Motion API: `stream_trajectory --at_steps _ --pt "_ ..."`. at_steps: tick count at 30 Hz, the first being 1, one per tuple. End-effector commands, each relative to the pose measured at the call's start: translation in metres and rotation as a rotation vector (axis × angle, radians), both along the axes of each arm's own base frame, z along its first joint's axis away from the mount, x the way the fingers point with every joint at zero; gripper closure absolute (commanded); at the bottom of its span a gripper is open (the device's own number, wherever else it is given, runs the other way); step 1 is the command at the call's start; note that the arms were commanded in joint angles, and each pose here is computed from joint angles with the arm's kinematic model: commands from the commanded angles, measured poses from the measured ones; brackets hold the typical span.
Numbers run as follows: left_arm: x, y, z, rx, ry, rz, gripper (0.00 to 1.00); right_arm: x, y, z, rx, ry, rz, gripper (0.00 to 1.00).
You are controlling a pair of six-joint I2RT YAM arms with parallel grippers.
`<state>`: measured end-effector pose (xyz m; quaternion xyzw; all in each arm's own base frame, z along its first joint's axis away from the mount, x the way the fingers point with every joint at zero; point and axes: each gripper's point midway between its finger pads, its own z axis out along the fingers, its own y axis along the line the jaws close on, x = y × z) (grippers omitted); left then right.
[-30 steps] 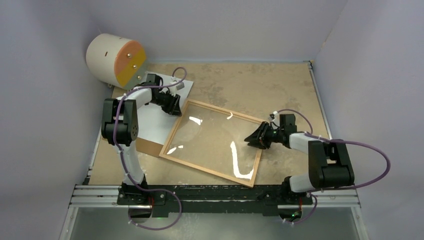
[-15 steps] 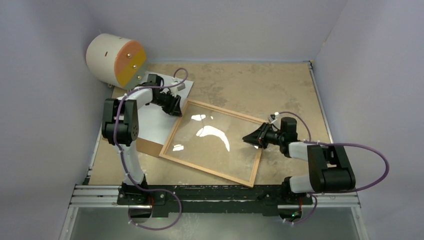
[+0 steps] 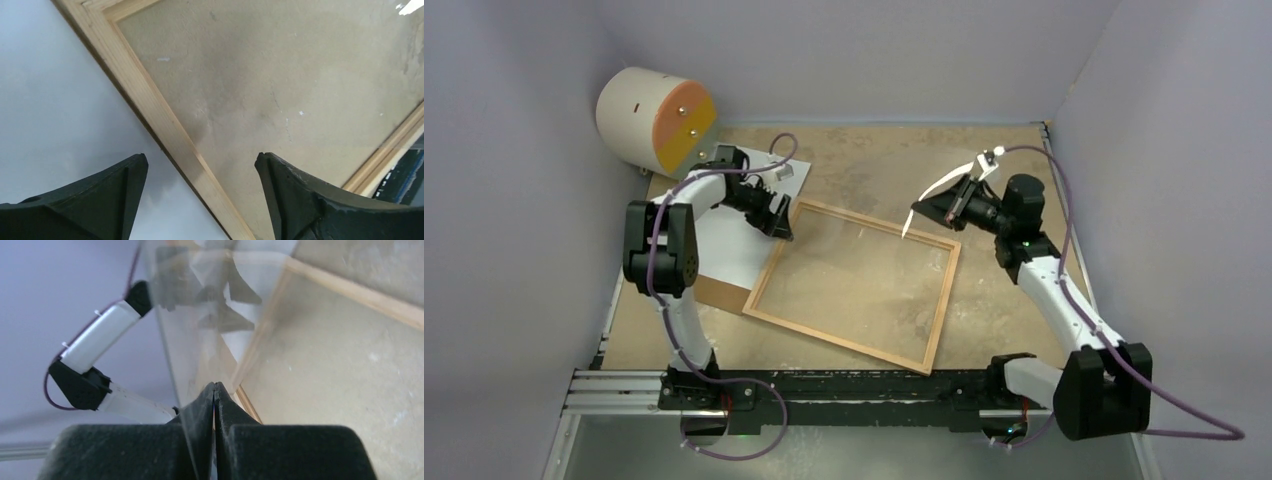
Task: Put the photo into the frame
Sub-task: Pick up the photo frame item from the photo frame.
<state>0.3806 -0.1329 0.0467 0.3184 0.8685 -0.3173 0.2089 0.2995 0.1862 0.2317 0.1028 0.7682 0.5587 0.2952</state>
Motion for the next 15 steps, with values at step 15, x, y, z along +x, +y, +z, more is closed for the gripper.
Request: stream_trajectory --at_steps 15 --pt "-0.027 0.022 0.046 0.179 -0.126 0.037 0.05 0.011 0.017 0.133 -0.204 -0.258 -0.045 1.0"
